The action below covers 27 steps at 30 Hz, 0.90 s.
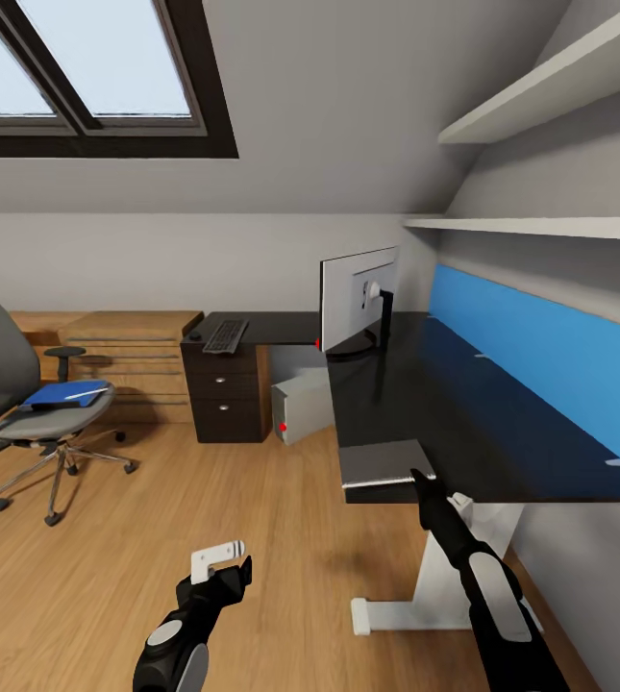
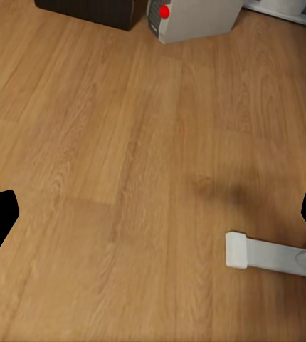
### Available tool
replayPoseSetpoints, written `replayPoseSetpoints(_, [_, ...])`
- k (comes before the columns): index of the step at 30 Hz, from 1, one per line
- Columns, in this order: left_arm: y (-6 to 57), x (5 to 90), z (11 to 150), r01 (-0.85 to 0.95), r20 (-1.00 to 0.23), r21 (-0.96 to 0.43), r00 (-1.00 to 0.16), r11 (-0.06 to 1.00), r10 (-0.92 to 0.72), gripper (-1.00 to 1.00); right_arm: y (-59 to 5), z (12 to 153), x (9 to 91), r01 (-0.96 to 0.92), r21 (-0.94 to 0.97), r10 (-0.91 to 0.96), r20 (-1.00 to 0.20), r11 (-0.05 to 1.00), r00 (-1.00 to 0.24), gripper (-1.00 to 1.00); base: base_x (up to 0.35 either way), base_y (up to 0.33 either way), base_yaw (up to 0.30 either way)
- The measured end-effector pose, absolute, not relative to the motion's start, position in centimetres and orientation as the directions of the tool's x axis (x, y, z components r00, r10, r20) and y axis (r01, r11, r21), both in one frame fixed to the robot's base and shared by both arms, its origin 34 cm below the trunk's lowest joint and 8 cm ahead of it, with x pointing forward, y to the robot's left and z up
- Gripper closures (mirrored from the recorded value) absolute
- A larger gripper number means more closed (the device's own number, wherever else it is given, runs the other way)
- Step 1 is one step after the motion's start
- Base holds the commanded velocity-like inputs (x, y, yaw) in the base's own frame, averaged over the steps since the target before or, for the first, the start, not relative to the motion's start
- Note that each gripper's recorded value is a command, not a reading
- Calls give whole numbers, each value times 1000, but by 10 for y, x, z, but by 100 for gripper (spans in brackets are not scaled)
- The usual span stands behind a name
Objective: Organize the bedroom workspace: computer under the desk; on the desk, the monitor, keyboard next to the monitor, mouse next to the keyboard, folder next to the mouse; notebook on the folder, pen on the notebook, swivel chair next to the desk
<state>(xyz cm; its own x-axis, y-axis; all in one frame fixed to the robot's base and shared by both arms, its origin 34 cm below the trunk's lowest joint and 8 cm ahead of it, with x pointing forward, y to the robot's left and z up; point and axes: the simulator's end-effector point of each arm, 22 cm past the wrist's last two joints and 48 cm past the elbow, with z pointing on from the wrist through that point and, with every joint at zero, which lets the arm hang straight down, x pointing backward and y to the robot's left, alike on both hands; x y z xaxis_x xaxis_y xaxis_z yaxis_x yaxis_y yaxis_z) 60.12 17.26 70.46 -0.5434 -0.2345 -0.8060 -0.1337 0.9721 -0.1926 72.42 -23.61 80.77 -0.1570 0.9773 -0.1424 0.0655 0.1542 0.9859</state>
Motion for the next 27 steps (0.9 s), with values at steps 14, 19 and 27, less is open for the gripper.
replayPoseSetpoints(14, [172, 599, 701, -132, -802, -186, -552, 974, -228, -100, -234, 814, 724, 53, 986, 976, -146, 156, -162, 100, 8, 44, 82])
replayPoseSetpoints(19, [171, 599, 701, -131, -802, -186, -552, 974, -227, -100, -233, 816, 724, 47, 986, 974, -149, 159, -170, 100, 61, 258, 10])
replayPoseSetpoints(27, [171, 599, 701, -129, -803, -187, -551, 974, -227, -100, -212, 830, 723, 7, 984, 956, -173, 180, -239, 100, 70, 311, 1])
